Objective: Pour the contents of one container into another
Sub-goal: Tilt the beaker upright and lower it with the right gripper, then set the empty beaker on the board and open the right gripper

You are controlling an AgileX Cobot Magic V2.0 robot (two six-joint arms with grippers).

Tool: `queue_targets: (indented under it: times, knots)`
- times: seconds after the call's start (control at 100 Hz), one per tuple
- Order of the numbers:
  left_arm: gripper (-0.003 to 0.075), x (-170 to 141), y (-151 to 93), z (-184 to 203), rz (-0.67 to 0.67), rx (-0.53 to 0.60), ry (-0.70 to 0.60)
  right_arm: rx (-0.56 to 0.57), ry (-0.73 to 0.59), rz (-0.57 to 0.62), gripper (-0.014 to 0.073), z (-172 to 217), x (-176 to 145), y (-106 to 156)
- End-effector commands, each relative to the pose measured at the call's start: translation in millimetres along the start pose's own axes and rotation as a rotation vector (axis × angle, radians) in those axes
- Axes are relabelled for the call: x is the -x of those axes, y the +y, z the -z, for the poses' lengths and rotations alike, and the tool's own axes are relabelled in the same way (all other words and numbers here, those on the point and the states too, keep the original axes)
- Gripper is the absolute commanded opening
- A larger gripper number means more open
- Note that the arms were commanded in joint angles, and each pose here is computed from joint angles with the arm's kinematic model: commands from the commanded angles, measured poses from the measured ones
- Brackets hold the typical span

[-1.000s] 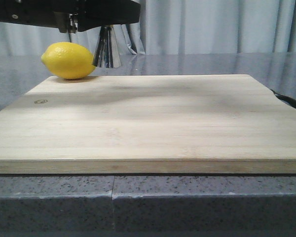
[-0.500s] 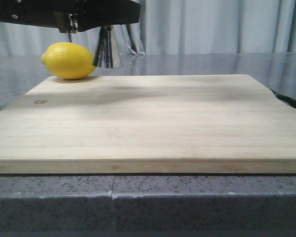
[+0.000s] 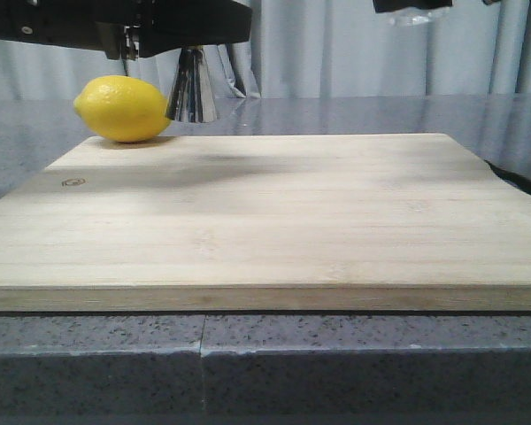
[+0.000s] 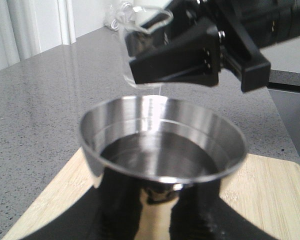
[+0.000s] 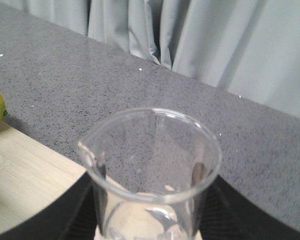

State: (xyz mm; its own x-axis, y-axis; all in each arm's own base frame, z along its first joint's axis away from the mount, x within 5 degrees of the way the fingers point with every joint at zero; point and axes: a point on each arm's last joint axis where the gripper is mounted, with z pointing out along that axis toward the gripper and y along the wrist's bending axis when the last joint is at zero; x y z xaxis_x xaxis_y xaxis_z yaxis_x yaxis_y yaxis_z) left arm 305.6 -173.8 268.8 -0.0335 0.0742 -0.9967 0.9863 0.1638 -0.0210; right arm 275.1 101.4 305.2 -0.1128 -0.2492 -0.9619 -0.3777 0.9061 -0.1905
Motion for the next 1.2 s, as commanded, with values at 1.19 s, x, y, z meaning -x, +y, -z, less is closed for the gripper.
queue_targets:
  times: [1.19]
  knots:
    - [0.0227, 34.6, -9.5, 2.5, -0.032, -0.043, -0.157, -0.098, -0.315, -0.18, 0.0291, -25.0, -100.0, 12.1]
